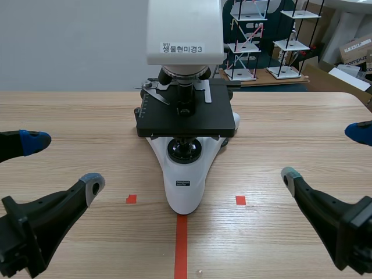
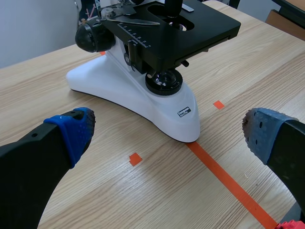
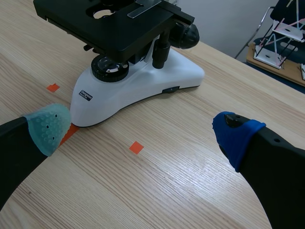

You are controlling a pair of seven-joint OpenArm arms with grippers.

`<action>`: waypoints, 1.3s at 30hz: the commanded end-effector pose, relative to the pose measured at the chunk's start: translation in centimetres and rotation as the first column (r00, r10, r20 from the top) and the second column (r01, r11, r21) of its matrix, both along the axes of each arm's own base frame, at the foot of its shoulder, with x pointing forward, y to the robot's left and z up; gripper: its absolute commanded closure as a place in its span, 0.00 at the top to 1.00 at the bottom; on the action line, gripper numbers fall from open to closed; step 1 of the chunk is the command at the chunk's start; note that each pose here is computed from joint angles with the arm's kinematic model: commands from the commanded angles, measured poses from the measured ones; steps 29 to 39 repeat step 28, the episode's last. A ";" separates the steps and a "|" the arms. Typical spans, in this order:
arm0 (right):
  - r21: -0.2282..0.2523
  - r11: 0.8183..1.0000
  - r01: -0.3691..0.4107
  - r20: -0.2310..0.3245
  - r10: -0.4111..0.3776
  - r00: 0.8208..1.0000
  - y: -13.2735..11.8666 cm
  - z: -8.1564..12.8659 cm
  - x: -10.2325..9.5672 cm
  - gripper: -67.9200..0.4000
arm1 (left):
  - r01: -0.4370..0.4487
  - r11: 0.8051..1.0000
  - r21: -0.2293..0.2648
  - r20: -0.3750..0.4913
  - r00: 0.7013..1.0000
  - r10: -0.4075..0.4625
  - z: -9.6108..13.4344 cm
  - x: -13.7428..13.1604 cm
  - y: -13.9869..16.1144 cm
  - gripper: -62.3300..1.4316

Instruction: Return to the home posture

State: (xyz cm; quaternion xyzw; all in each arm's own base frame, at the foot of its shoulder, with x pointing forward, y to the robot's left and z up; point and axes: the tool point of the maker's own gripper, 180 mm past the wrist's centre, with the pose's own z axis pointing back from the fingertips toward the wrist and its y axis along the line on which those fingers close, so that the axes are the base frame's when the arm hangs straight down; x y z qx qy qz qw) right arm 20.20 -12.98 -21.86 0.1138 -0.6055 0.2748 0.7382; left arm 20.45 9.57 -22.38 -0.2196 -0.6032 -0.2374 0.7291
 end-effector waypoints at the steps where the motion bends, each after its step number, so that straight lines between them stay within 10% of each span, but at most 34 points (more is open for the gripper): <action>1: 0.018 1.000 -0.004 0.032 0.003 0.999 0.2 0.9 0.3 1.00 | 0.002 1.000 -0.020 0.023 1.000 -0.001 0.9 0.0 -0.2 1.00; 39: 0.014 1.000 -0.002 0.025 0.002 1.000 0.2 0.7 0.3 1.00 | 0.002 1.000 -0.020 0.023 1.000 -0.001 0.9 0.0 -0.2 1.00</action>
